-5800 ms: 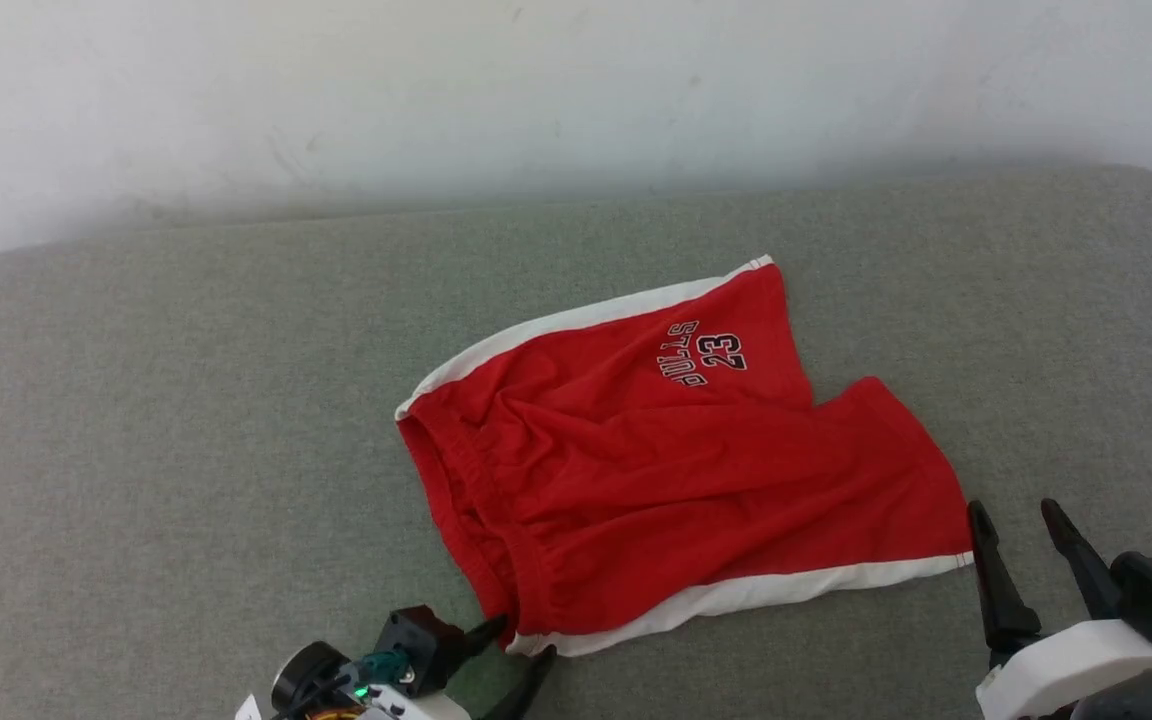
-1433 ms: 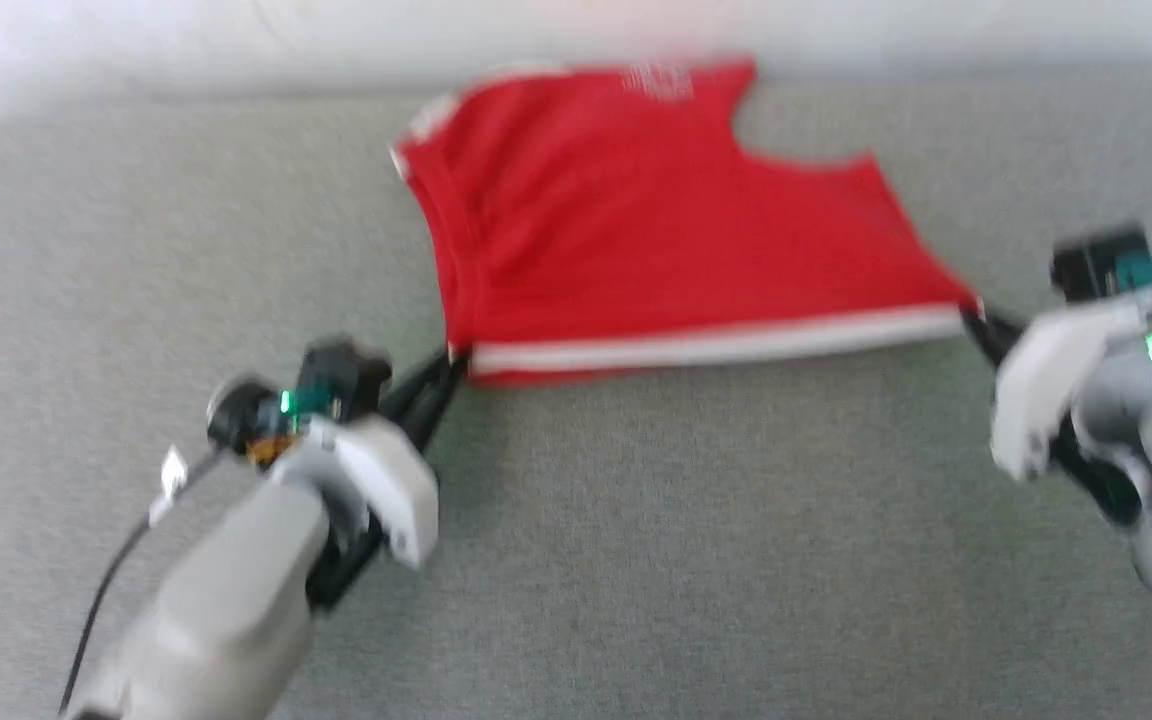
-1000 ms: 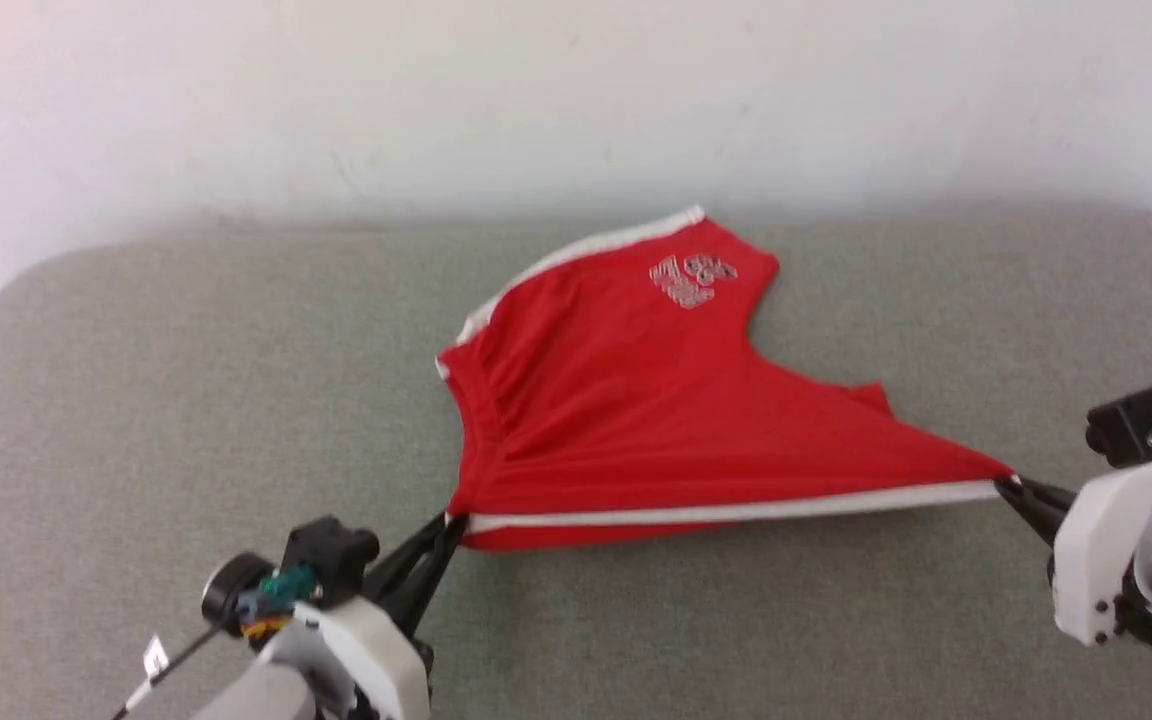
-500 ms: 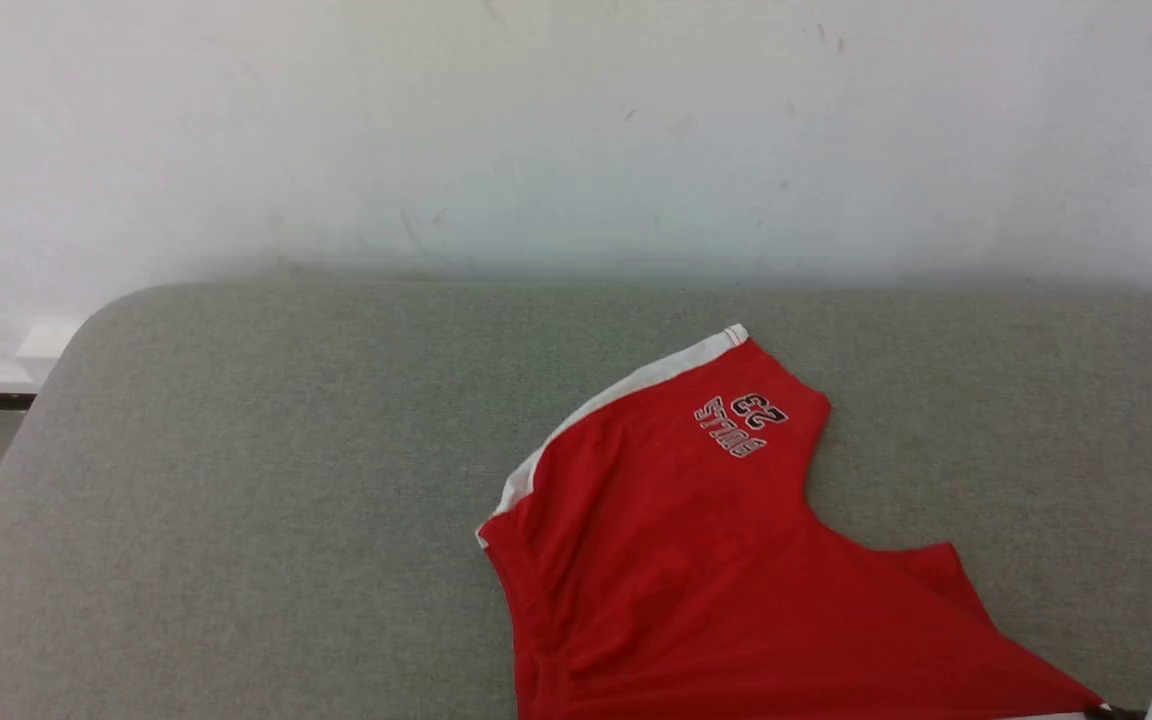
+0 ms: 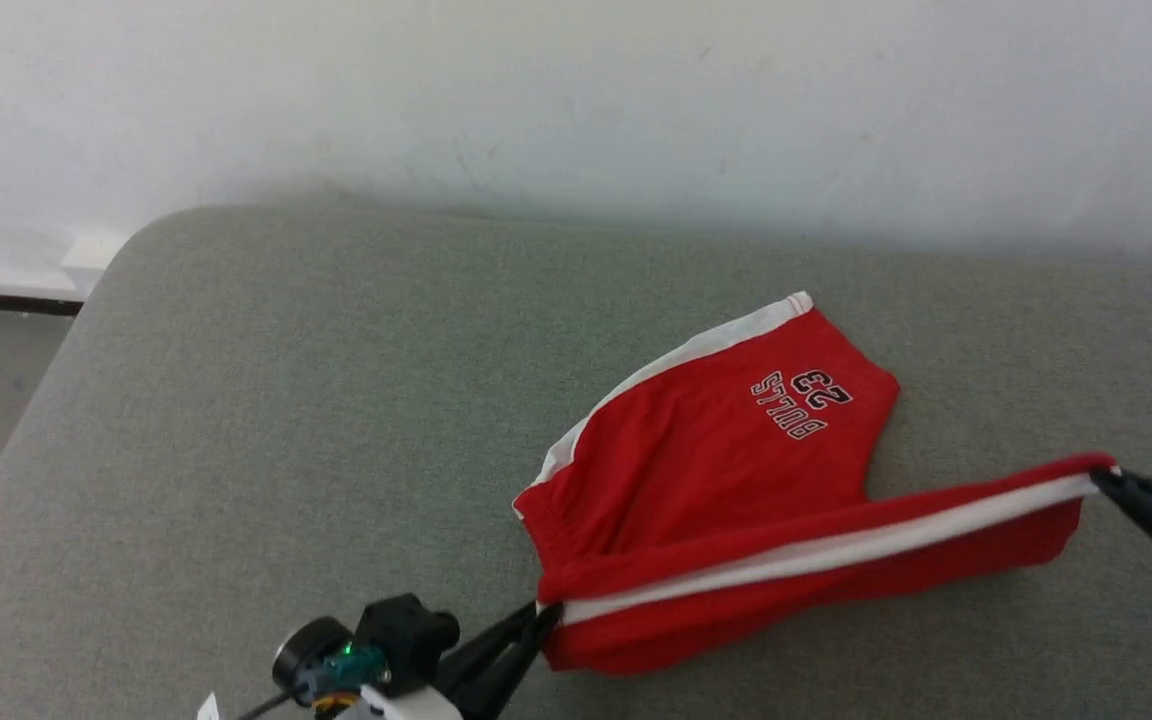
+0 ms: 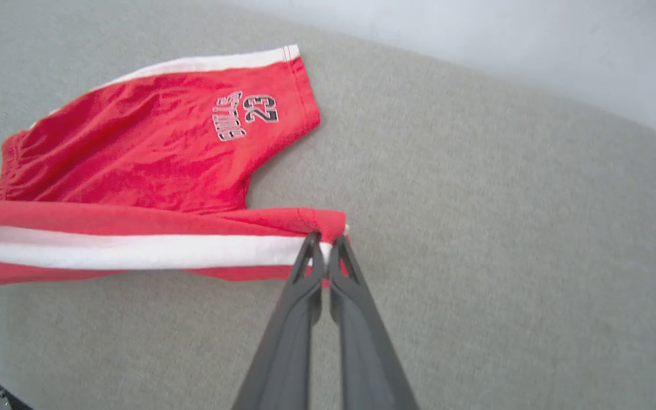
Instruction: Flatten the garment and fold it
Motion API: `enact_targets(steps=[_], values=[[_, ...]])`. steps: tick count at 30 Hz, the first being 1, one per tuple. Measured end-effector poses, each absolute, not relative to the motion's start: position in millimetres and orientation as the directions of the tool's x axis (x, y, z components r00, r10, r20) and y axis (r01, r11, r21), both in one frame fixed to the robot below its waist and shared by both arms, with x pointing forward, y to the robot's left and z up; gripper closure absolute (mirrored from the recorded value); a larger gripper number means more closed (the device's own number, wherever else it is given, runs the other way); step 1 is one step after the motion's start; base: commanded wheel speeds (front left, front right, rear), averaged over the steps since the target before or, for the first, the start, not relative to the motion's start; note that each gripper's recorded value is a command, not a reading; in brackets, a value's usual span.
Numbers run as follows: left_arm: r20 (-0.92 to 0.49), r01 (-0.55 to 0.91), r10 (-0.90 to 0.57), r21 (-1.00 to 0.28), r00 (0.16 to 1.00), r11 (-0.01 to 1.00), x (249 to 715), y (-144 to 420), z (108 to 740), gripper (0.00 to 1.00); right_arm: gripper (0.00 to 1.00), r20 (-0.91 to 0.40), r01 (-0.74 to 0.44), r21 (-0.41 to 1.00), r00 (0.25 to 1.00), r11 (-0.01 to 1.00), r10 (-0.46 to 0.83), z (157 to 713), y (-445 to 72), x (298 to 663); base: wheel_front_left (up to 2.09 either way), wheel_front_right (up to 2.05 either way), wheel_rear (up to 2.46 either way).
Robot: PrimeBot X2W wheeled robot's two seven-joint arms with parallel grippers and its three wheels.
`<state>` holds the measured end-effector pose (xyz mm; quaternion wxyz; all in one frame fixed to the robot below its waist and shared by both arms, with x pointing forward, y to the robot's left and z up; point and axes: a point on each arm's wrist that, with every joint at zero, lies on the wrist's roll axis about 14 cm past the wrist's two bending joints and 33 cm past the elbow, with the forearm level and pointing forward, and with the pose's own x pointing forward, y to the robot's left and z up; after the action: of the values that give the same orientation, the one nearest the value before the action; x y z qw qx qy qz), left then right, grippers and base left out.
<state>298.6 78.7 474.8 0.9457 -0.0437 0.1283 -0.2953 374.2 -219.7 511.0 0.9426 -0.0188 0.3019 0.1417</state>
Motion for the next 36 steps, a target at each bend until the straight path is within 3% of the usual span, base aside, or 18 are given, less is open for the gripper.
enact_targets(steps=[6, 19, 34, 35, 36], values=[[-0.179, 0.524, -0.540, -0.130, 0.823, 0.842, 338.8, 87.8, 486.5, 1.00, 1.00, -0.569, -0.338, 0.026, 0.769, 0.941, 0.292, 518.8, -193.7, 437.4, 0.00, 0.00, 0.00], [-0.193, 0.465, -0.481, -0.124, 0.855, 0.876, 402.8, 101.3, 464.8, 1.00, 1.00, -0.669, -0.387, 0.000, 0.685, 0.922, 0.288, 463.6, -152.8, 544.6, 0.00, 0.00, 0.00], [-0.249, 0.390, -0.417, -0.152, 0.874, 0.908, 418.7, 117.1, 427.5, 1.00, 1.00, -0.708, -0.469, -0.041, 0.636, 0.882, 0.305, 398.4, -111.8, 596.7, 0.00, 0.00, 0.00], [-0.250, 0.386, -0.414, -0.152, 0.875, 0.910, 419.9, 117.8, 426.2, 1.00, 0.79, -0.709, -0.472, -0.043, 0.635, 0.881, 0.306, 394.5, -110.7, 597.7, 0.00, 0.00, 0.00], [-0.255, 0.382, -0.410, -0.151, 0.876, 0.912, 420.8, 118.7, 424.2, 1.00, 0.50, -0.705, -0.477, -0.050, 0.639, 0.878, 0.307, 391.7, -109.5, 599.3, 0.00, 0.00, 0.00]])
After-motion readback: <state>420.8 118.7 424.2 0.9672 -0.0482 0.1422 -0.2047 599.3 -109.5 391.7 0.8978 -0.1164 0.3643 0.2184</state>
